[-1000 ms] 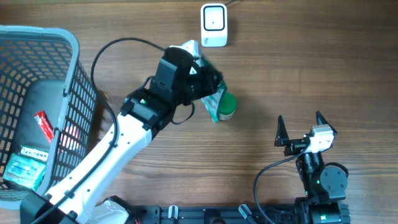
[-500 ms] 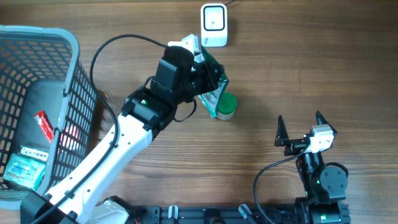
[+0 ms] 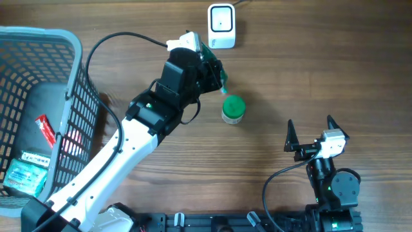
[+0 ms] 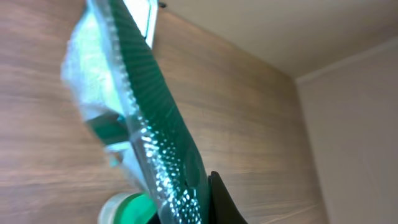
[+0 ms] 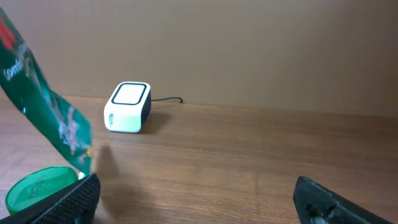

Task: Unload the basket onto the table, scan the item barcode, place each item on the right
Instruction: 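Carry the glove pack to the scanner and hold it before it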

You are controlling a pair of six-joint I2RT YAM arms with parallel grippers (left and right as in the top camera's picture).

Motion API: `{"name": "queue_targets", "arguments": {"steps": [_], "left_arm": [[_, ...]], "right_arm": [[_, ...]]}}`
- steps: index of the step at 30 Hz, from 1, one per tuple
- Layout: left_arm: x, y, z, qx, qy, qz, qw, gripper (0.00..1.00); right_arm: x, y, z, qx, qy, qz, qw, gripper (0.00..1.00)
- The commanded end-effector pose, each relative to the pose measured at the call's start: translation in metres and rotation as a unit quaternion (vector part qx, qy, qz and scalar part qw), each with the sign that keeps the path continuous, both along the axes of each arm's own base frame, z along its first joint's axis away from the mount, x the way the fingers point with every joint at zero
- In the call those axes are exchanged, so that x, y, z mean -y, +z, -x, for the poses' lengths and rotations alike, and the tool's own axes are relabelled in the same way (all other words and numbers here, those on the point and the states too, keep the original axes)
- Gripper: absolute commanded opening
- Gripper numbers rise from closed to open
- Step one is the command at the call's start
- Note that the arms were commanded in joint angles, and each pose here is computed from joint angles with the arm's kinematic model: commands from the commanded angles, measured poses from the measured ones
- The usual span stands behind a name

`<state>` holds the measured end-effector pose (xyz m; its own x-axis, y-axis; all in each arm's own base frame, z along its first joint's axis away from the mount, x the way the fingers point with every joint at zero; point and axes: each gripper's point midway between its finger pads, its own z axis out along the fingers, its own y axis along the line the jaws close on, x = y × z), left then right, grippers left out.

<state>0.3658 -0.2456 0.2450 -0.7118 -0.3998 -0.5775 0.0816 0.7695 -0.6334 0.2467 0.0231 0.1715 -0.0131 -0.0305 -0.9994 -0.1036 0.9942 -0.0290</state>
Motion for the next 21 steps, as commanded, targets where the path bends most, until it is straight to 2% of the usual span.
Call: {"name": "queue_targets", "arguments": {"steps": [1, 8, 13, 18, 21], "left_arm": [[-0.014, -0.019, 0.004, -0.011, 0.019, -0.042, 0.999, 0.04], [-0.041, -0.076, 0.026, -0.100, 0.067, -0.085, 0.989, 0.04], [-0.049, -0.090, 0.038, -0.143, 0.089, -0.085, 0.982, 0.04], [-0.088, -0.109, 0.052, -0.189, 0.192, -0.124, 0.955, 0.04], [-0.092, -0.115, 0.062, -0.211, 0.188, -0.137, 0.949, 0.09]], "right_arm": [[0.002, 0.000, 0.000, 0.001, -0.005, -0.005, 1.000, 1.00], [0.002, 0.000, 0.000, 0.001, -0.005, -0.005, 1.000, 1.00], [0.002, 0.000, 0.000, 0.001, -0.005, -0.005, 1.000, 1.00], [0.002, 0.000, 0.000, 0.001, -0.005, -0.005, 1.000, 1.00], [0.002, 0.000, 0.000, 0.001, -0.005, -0.005, 1.000, 1.00]]}}
